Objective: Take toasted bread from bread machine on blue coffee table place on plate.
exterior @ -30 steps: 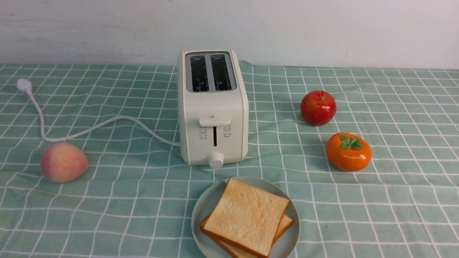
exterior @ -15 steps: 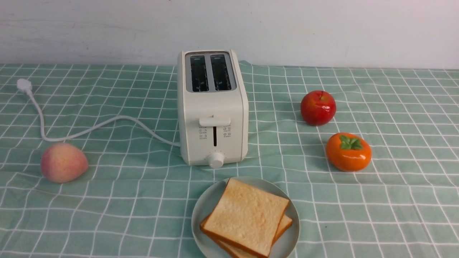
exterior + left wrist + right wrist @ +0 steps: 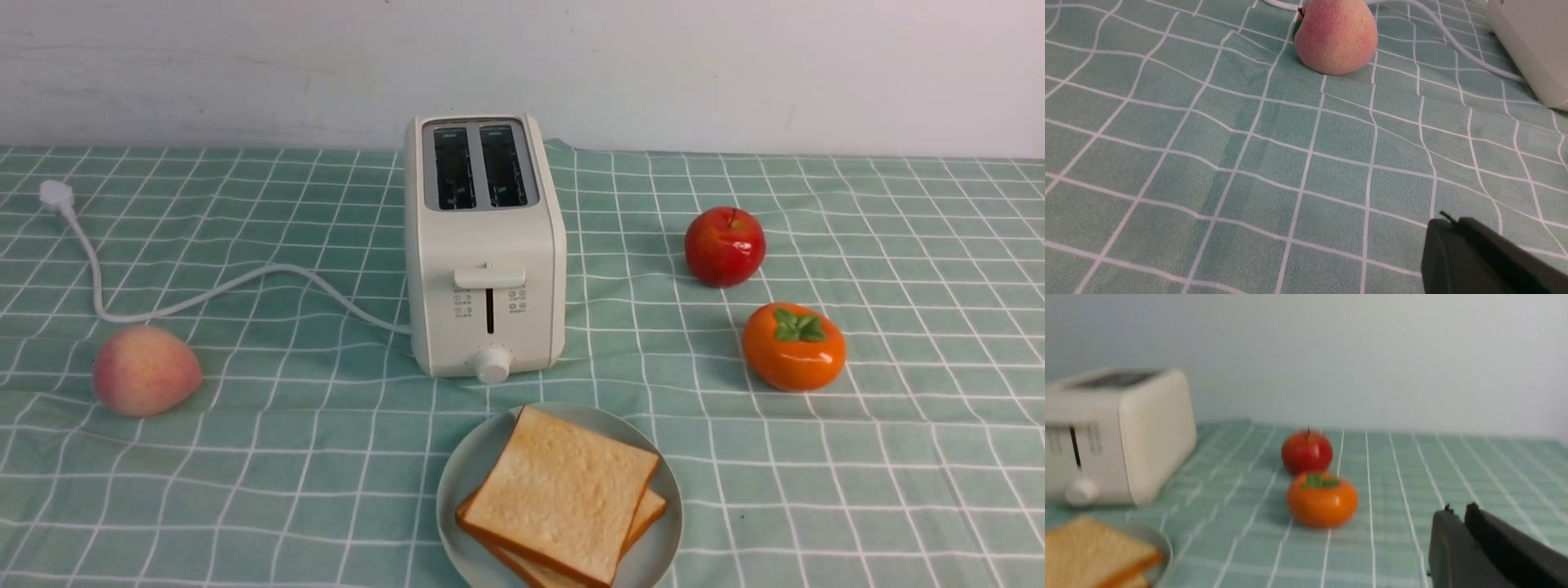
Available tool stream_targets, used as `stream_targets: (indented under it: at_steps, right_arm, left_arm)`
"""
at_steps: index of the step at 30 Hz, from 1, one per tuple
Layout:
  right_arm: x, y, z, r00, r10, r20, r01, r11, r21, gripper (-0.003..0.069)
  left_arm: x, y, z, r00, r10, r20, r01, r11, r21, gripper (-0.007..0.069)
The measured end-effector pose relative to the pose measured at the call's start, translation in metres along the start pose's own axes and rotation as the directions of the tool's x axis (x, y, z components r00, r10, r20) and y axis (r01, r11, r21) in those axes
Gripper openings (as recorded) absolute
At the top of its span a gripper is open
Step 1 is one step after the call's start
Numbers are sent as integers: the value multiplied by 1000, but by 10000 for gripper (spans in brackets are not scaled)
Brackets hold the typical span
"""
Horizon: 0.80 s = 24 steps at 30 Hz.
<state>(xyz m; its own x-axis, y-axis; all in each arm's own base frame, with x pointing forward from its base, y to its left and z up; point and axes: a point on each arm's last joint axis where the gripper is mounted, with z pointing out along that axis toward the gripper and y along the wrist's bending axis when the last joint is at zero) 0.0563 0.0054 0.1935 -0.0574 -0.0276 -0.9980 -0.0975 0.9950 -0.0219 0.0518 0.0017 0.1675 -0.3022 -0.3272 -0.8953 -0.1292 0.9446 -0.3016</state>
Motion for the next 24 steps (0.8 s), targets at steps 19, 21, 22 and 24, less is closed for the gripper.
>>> stream_targets:
  at_steps: [19,21,22,24]
  right_arm:
    - [20,0,-3,972,10,-235,-11,1000,-3,64]
    - [20,0,-3,972,10,-235,-11,1000,-3,68]
    - [20,0,-3,972,10,-235,-11,1000,-3,68]
    - [20,0,-3,972,10,-235,-11,1000,-3,72]
  left_arm:
    - [0,0,0,1000,0,0,0,1000,0,15]
    - [0,0,0,1000,0,0,0,1000,0,15]
    - [0,0,0,1000,0,0,0,1000,0,15]
    - [0,0,0,1000,0,0,0,1000,0,15]
